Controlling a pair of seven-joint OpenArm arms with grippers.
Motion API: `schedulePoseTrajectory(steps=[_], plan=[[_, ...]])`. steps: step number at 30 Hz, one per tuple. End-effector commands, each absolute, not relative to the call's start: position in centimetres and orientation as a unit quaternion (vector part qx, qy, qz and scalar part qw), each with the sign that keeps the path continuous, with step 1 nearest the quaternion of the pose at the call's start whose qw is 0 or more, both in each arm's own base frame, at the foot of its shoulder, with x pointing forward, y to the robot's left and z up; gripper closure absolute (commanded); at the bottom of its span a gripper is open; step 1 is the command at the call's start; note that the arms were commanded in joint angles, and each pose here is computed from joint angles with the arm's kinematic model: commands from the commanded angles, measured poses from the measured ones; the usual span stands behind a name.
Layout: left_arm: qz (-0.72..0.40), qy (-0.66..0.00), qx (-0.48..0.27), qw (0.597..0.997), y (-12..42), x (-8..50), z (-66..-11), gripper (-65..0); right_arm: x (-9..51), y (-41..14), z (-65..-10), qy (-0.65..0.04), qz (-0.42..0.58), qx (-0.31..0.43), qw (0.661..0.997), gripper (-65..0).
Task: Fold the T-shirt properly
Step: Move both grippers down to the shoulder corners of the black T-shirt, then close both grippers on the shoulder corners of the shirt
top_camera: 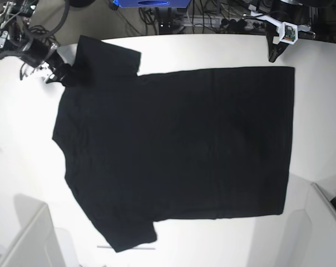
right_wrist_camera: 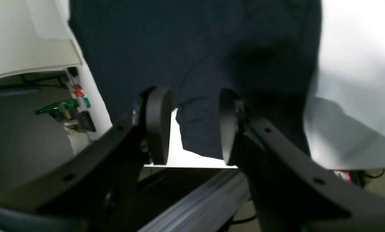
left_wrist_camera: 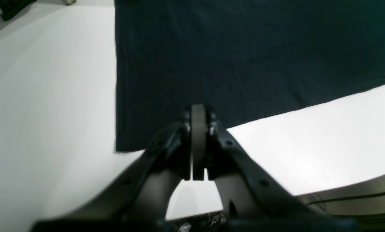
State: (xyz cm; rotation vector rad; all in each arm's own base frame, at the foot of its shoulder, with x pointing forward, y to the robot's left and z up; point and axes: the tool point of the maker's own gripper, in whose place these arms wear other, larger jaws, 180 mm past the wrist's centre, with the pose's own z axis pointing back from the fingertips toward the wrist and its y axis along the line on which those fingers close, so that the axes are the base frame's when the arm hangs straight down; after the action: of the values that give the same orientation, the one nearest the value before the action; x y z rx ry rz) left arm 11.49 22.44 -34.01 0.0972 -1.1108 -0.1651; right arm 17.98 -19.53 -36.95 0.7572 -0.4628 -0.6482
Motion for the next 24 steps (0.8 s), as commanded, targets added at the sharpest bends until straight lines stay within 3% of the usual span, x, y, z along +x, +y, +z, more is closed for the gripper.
schedulePoseTrajectory(steps=[1, 5, 9, 10, 14, 16, 24], plan=[[-0.08, -0.537, 0.049, 0.838, 22.6, 11.6, -33.2, 0.0, 18.3, -20.3, -36.1, -0.23, -0.295, 0.355, 0.857, -23.7], [-0.071, -0.538, 0.047, 0.839, 22.7, 11.6, -33.2, 0.0, 18.0, -21.6, -37.1, -0.222, -0.31, 0.345, 0.857, -24.0], [0.007, -0.542, 0.017, 0.84, 23.4, 11.7, -33.2, 0.0, 17.3, -24.0, -39.0, -0.209, -0.334, 0.304, 0.867, -24.5], [0.028, -0.544, 0.01, 0.839, 23.7, 12.0, -33.2, -1.3, 17.0, -24.3, -39.4, -0.204, -0.336, 0.294, 0.871, -24.6], [0.061, -0.542, -0.004, 0.838, 24.3, 12.1, -33.3, -18.8, 16.5, -24.7, -40.2, -0.201, -0.317, 0.267, 0.887, -31.7], [0.061, -0.542, -0.003, 0.838, 24.4, 12.2, -33.3, -23.2, 16.7, -24.9, -40.3, -0.211, -0.287, 0.26, 0.898, -33.5], [0.068, -0.534, 0.001, 0.843, 24.9, 11.9, -34.2, -24.4, 15.6, -25.0, -43.3, -0.194, -0.242, 0.225, 0.924, -33.5]])
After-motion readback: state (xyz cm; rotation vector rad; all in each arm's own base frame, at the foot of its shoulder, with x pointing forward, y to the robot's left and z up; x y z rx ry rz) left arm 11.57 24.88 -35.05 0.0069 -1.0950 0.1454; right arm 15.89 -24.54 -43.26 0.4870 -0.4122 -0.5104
